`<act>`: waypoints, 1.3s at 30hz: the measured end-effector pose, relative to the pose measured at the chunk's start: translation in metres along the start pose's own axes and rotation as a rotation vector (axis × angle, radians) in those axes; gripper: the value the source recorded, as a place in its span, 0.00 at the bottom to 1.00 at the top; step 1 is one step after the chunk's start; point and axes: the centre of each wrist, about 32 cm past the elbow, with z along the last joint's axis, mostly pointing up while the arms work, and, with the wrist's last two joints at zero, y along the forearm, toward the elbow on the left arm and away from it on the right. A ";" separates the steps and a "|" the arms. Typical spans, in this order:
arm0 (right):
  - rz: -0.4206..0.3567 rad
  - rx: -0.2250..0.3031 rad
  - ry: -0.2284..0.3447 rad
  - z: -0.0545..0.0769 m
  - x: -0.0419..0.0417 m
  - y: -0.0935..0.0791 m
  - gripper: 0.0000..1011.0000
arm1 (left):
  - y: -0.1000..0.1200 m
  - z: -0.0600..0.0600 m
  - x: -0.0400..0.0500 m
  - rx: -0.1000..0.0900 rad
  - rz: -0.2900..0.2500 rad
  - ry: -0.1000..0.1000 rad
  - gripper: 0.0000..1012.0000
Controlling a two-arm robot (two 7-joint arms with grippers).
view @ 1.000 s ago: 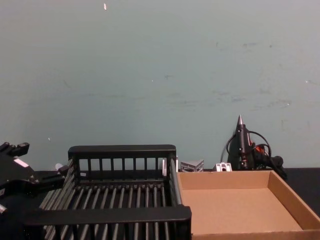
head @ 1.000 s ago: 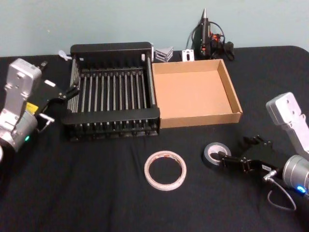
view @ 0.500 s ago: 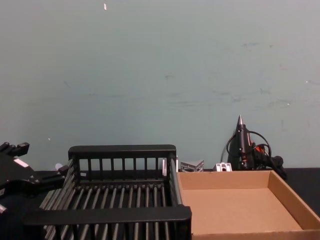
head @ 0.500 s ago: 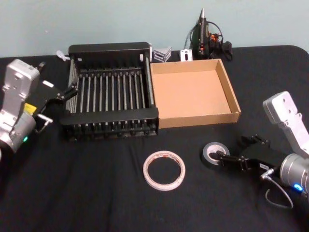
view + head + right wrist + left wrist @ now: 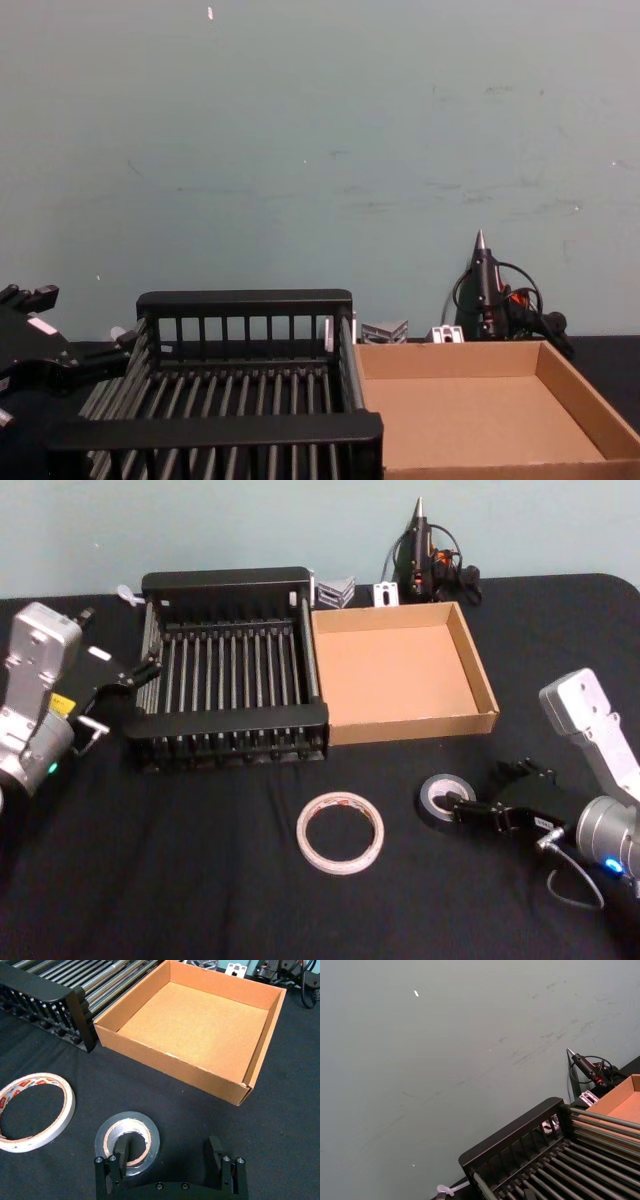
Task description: Pick up the white tape and place it into the black box , Pick up the silver tape and place it into the brown box.
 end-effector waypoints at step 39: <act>0.001 0.002 -0.005 0.000 -0.0005 0.000 0.28 | 0.000 0.000 0.0000 0.000 0.000 0.000 0.99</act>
